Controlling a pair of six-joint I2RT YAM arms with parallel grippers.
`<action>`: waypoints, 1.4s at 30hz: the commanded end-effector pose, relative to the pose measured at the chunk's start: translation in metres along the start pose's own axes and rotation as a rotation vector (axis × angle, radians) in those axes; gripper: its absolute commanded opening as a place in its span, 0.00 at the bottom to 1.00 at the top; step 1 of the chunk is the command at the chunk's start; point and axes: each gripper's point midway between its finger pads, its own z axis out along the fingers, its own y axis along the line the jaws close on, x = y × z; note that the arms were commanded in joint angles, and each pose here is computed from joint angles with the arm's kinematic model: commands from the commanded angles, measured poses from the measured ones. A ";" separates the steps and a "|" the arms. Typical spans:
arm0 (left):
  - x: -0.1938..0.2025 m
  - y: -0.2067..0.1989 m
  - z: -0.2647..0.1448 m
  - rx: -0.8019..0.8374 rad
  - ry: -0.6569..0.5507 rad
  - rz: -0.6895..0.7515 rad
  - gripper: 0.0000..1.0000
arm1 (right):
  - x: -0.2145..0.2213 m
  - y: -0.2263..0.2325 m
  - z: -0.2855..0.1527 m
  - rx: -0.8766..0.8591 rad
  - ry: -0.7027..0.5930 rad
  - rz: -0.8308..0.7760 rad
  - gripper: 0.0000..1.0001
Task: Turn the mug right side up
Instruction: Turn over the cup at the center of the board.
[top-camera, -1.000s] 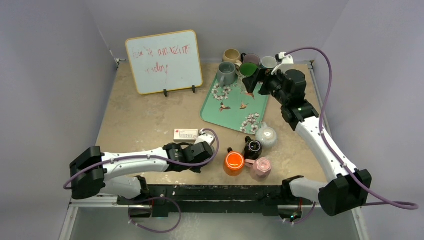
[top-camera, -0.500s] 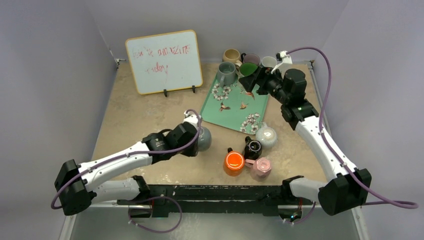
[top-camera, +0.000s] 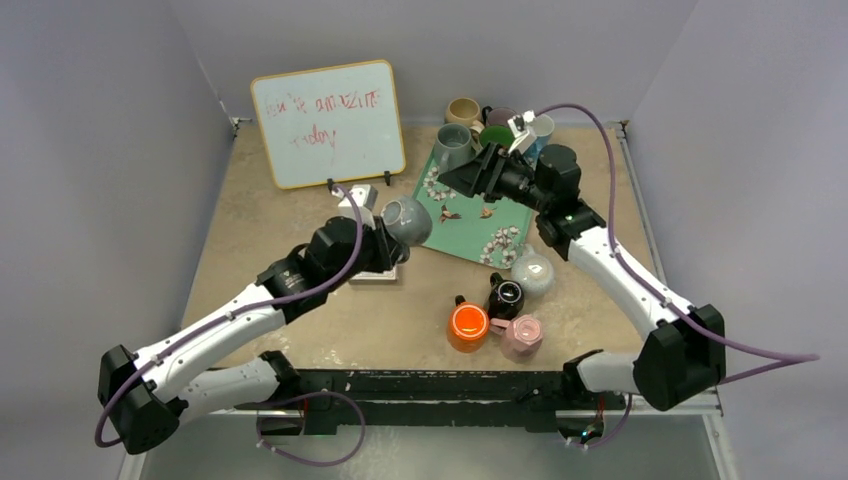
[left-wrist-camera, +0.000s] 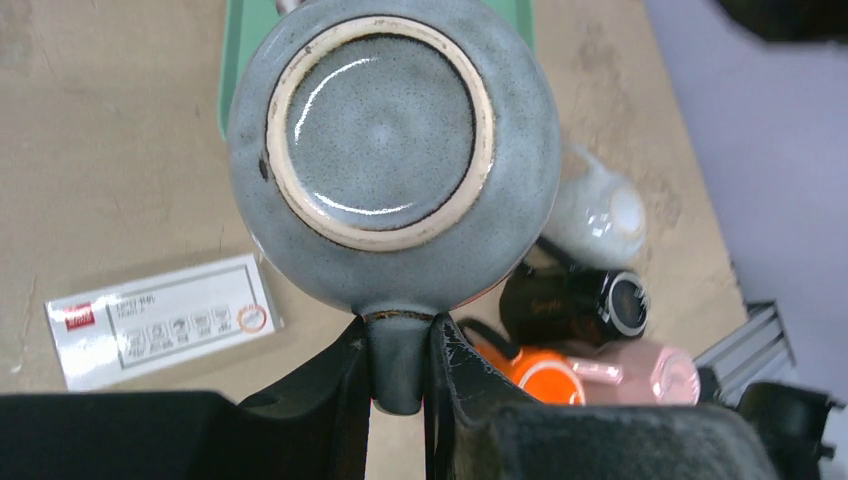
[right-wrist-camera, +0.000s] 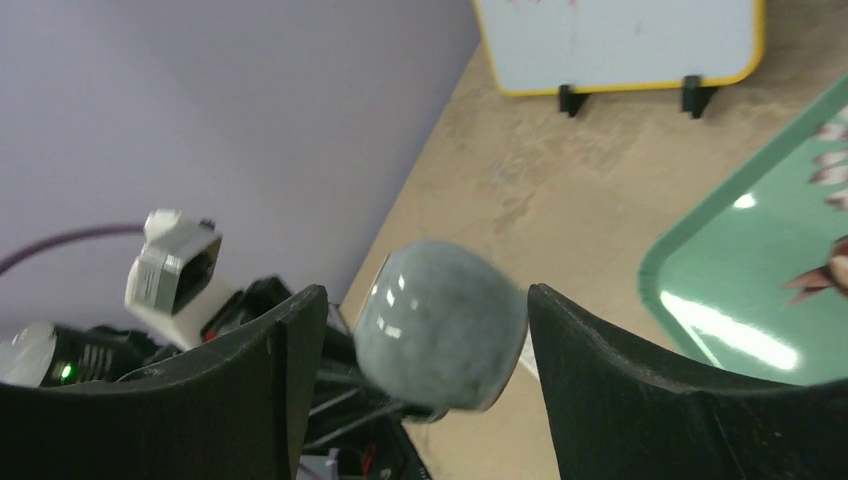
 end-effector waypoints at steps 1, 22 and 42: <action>-0.104 -0.039 -0.008 0.149 -0.311 -0.159 0.00 | 0.002 0.050 -0.015 -0.165 -0.014 -0.007 0.74; -0.165 -0.104 -0.038 0.642 -0.502 -0.362 0.00 | 0.046 0.090 -0.006 -0.417 0.069 0.109 0.55; -0.162 -0.092 -0.046 0.634 -0.570 -0.348 0.00 | 0.047 0.083 -0.019 -0.333 0.048 0.075 0.55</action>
